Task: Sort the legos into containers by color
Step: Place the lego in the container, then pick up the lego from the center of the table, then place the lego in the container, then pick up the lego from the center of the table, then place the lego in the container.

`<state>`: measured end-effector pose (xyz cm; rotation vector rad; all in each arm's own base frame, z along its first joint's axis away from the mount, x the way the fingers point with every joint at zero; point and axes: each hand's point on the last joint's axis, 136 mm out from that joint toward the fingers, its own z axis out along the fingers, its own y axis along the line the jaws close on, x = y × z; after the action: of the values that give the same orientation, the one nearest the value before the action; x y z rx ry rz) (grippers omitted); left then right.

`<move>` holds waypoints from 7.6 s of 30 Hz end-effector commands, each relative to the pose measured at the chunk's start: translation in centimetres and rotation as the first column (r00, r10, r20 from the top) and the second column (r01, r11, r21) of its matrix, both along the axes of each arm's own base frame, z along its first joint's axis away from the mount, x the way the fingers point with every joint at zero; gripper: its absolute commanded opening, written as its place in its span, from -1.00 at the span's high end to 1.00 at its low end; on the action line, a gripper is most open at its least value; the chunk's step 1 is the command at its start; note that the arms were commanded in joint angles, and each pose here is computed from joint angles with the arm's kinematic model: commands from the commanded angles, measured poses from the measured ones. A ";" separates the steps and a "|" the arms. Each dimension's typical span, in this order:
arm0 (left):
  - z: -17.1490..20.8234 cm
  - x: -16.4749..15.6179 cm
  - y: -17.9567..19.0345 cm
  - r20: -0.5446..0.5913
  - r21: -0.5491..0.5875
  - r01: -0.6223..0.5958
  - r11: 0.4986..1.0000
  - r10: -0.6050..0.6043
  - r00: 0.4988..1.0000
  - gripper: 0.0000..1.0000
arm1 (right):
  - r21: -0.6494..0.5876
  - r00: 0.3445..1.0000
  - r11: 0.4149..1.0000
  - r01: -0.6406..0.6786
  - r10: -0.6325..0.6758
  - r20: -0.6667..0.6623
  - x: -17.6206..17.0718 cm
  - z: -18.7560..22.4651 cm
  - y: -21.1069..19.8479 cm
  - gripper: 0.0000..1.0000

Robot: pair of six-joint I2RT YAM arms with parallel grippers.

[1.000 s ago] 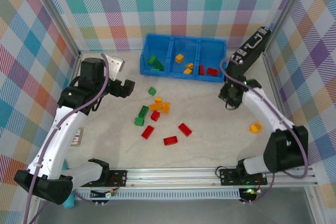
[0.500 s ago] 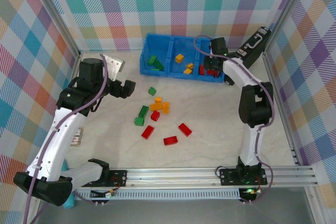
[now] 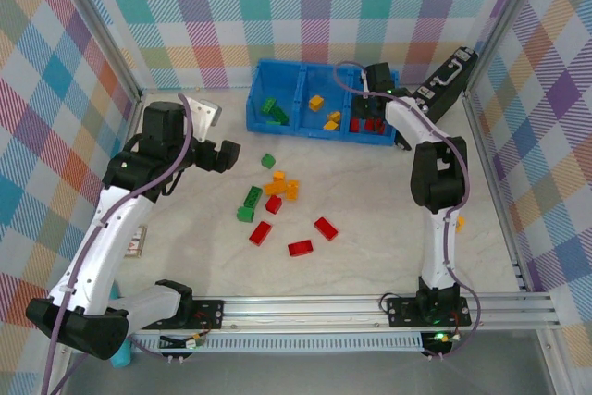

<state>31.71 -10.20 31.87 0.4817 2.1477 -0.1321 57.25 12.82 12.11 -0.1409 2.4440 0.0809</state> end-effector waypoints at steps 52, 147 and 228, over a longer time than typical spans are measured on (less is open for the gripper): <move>0.1 1.1 -0.9 -0.004 -0.068 0.011 0.998 -0.011 1.000 -1.00 | 0.046 0.720 0.819 -0.572 0.528 -0.450 -33.9 -8.7 12.3 -0.59; -29.2 15.0 -9.7 -0.430 0.054 -0.157 0.986 0.164 0.888 -0.24 | -0.044 0.913 0.967 -0.249 0.250 0.321 -4.0 16.7 -0.2 -0.58; -11.2 21.2 -9.1 -0.030 -0.002 -0.142 0.990 0.142 0.989 -0.37 | 0.329 0.914 0.866 -0.376 0.289 0.285 -28.6 15.8 4.3 -0.79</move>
<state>55.78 -19.92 13.95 0.2977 2.2591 -0.0271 28.94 16.70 28.40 -0.3365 2.1119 0.6450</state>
